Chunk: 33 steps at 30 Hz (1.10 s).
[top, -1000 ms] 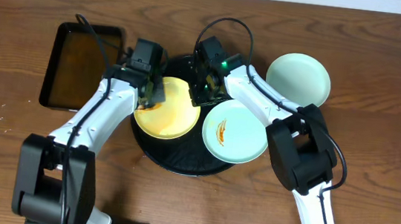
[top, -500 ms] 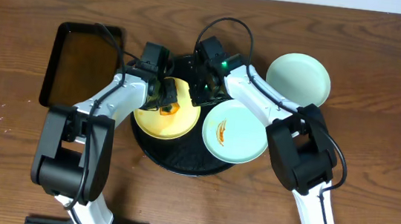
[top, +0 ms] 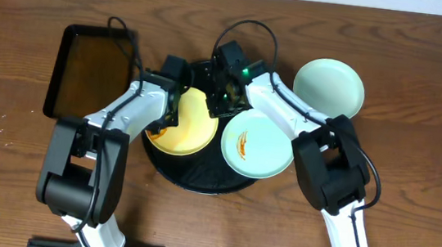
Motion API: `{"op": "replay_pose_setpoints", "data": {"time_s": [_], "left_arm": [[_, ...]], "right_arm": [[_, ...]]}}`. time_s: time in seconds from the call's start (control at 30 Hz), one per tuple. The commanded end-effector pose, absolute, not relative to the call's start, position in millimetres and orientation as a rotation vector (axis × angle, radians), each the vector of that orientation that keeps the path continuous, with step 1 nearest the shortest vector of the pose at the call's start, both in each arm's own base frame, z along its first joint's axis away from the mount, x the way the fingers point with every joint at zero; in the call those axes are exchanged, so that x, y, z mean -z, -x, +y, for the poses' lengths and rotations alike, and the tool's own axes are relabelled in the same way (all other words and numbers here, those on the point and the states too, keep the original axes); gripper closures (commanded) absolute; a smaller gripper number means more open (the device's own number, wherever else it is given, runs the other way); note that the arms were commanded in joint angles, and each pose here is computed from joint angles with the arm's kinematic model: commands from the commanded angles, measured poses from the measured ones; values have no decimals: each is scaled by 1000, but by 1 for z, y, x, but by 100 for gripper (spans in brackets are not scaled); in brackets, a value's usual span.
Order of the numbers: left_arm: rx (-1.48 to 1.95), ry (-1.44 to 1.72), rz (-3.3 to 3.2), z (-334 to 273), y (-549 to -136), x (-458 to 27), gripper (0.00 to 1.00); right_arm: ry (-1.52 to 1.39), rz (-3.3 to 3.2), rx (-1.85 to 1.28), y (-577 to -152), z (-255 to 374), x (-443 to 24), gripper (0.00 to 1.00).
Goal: Clean dirty plates on tray and stack at the side
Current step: 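Continue scrubbing the yellow plate with the sponge, left gripper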
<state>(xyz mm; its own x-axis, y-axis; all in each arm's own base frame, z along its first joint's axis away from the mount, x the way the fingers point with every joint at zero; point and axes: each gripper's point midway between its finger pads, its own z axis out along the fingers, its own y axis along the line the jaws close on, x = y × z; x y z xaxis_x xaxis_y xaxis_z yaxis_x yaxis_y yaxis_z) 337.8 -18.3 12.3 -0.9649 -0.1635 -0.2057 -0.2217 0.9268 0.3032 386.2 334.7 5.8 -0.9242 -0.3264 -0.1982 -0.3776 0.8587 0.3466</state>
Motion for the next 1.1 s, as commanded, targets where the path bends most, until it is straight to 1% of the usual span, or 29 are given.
{"op": "replay_pose_setpoints", "data": {"time_s": [0.0,0.2,0.3,0.37,0.47,0.57,0.63,0.7,0.93,1.07], "left_arm": [[-788,315,2785,26,-341,-38,93],[-702,357,2704,22,-349,-69,93],[-567,371,2693,10,-354,-78,92],[-419,369,2707,-7,-359,-78,92],[-108,340,2752,-45,-366,-70,93],[199,293,2792,-83,-367,-61,92],[342,284,2823,-102,-364,-54,92],[376,337,2857,-105,-361,-43,93],[309,413,3030,-99,-332,-7,93],[220,314,3102,-90,-318,2,92]], "right_arm": [[543,2952,-463,-386,318,20,99],[542,2952,-463,-386,318,20,99],[542,2951,-464,-386,318,20,99],[542,2950,-464,-386,318,20,99],[542,2949,-465,-386,318,20,99],[543,2949,-465,-386,318,20,99],[542,2949,-465,-386,318,20,99],[543,2949,-465,-386,318,20,99],[543,2951,-463,-386,318,20,99],[543,2951,-464,-386,318,20,99]]}}
